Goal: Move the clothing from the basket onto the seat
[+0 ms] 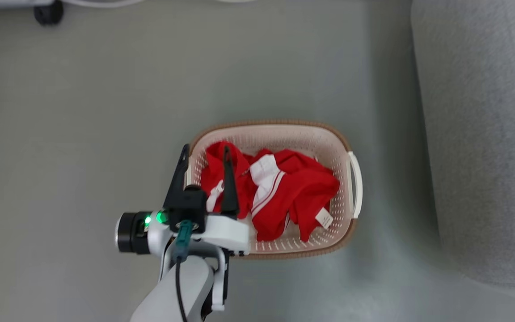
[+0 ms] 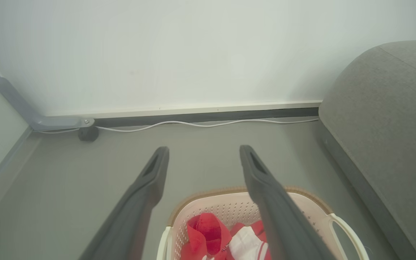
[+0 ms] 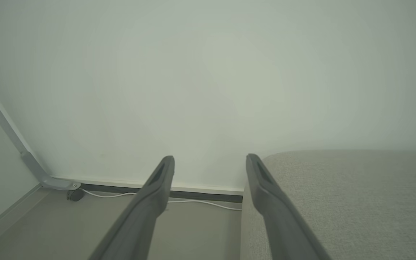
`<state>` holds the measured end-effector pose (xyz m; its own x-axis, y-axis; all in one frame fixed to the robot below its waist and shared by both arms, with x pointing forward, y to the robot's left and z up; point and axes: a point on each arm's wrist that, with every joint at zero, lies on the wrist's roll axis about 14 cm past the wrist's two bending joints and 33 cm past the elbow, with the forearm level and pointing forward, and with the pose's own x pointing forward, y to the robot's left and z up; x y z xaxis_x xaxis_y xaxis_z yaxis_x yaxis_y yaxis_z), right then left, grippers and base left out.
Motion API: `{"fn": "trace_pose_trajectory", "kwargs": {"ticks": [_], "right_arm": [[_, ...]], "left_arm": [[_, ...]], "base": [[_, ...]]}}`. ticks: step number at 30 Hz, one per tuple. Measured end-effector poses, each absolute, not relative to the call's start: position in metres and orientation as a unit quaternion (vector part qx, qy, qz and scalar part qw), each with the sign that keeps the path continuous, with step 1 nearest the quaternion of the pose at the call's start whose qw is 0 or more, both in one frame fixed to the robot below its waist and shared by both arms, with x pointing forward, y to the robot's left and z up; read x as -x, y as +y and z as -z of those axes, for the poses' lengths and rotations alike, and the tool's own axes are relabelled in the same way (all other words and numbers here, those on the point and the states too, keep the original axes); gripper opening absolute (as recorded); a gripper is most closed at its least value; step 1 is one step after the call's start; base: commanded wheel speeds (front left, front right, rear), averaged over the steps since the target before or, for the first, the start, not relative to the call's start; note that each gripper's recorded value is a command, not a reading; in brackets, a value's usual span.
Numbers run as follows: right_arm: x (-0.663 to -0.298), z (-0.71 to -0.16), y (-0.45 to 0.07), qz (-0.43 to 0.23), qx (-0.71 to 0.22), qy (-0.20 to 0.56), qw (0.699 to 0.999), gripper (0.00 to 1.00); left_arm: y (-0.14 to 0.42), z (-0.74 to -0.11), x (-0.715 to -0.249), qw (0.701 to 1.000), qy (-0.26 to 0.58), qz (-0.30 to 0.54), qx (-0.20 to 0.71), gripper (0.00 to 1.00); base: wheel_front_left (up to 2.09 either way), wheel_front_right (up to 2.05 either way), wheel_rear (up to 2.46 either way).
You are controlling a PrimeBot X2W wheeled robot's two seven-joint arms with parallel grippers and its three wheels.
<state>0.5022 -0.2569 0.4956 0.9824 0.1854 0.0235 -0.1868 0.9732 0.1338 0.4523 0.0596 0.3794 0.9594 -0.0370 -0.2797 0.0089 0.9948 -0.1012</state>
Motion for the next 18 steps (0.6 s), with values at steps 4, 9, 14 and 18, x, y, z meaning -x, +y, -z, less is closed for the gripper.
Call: {"fn": "trace_pose_trajectory", "kwargs": {"ticks": [4, 9, 14, 18], "right_arm": [[-0.514, -0.481, -0.260, -0.096, -0.066, 0.003, 0.993, 1.00], [-0.529, -0.465, -0.262, -0.098, -0.065, 0.009, 0.993, 1.00], [-0.537, -0.446, -0.263, -0.097, -0.069, 0.021, 0.993, 1.00], [-0.541, -0.433, -0.264, -0.098, -0.067, 0.029, 0.993, 1.00]], "left_arm": [[0.039, -0.356, -0.460, 0.983, 0.168, 0.040, 0.057, 1.00], [0.012, -0.321, -0.465, 0.971, 0.210, 0.089, 0.073, 1.00], [-0.016, -0.281, -0.461, 0.949, 0.259, 0.154, 0.093, 1.00], [-0.040, -0.259, -0.456, 0.926, 0.292, 0.206, 0.124, 1.00]], "base": [[0.00, 0.00, 0.00], [0.00, 0.00, 0.00], [0.00, 0.00, 0.00], [0.00, 0.00, 0.00]]}}
